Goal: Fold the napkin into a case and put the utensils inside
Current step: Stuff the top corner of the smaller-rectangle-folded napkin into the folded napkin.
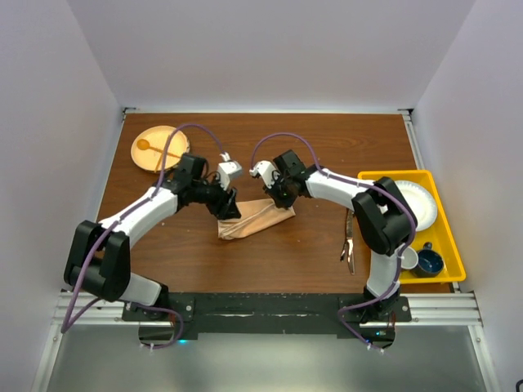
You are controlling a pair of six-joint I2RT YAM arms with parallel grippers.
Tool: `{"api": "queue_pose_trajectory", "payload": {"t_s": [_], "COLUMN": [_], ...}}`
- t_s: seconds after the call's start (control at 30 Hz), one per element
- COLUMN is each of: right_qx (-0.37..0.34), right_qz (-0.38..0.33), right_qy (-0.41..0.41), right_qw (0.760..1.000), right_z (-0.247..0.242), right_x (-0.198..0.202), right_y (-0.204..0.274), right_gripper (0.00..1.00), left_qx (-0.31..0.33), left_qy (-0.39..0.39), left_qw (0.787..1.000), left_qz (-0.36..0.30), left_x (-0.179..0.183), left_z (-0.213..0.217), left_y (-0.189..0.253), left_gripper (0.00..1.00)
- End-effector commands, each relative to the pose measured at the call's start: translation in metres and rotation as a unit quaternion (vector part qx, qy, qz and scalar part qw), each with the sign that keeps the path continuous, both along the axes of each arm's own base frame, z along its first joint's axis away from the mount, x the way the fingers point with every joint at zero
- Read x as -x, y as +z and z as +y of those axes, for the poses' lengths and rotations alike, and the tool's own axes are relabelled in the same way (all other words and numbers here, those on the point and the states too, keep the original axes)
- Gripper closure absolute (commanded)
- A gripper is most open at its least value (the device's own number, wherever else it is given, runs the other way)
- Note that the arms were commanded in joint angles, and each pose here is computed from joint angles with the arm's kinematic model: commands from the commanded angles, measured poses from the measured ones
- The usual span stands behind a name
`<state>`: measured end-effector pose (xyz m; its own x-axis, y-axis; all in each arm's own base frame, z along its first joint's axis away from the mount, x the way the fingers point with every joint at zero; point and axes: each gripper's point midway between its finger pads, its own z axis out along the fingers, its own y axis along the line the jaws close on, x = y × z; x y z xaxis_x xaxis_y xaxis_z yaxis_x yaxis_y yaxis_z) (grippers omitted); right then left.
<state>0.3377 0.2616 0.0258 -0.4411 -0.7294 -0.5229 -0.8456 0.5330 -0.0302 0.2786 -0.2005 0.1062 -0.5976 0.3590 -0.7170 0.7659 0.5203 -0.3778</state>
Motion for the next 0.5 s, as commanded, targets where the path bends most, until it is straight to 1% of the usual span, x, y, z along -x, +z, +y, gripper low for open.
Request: {"api": "queue_pose_trajectory", "payload": {"t_s": [0.0,0.07,0.1,0.2,0.37,0.47], "right_qx": [0.025,0.024,0.023,0.028,0.031,0.031], "right_qz": [0.029,0.027,0.027,0.035,0.041,0.042], "right_qy": [0.001,0.002,0.003,0.006,0.010,0.012], "right_qw": [0.999,0.999,0.999,0.999,0.999,0.999], "right_z": [-0.007,-0.005,-0.005,-0.006,-0.006,-0.006], "right_x": [0.002,0.000,0.001,0.003,0.005,0.006], "right_y": [-0.017,-0.015,-0.015,-0.017,-0.020,-0.019], "right_gripper": [1.00,1.00,1.00,1.00,1.00,1.00], "left_qx": [-0.083,-0.104,-0.110,-0.129,-0.155,-0.170], "left_qy": [-0.066,-0.064,-0.068,-0.073,-0.102,-0.096], "left_qw": [0.990,0.986,0.982,0.975,0.969,0.966], "left_qz": [-0.098,-0.116,-0.138,-0.166,-0.164,-0.169], "left_x": [0.006,0.004,0.002,-0.001,0.009,0.007], "left_z": [-0.010,-0.010,-0.016,-0.021,-0.032,-0.030], "left_y": [-0.009,-0.014,-0.012,-0.016,-0.033,-0.038], "left_gripper": [0.42,0.41,0.41,0.41,0.41,0.44]}}
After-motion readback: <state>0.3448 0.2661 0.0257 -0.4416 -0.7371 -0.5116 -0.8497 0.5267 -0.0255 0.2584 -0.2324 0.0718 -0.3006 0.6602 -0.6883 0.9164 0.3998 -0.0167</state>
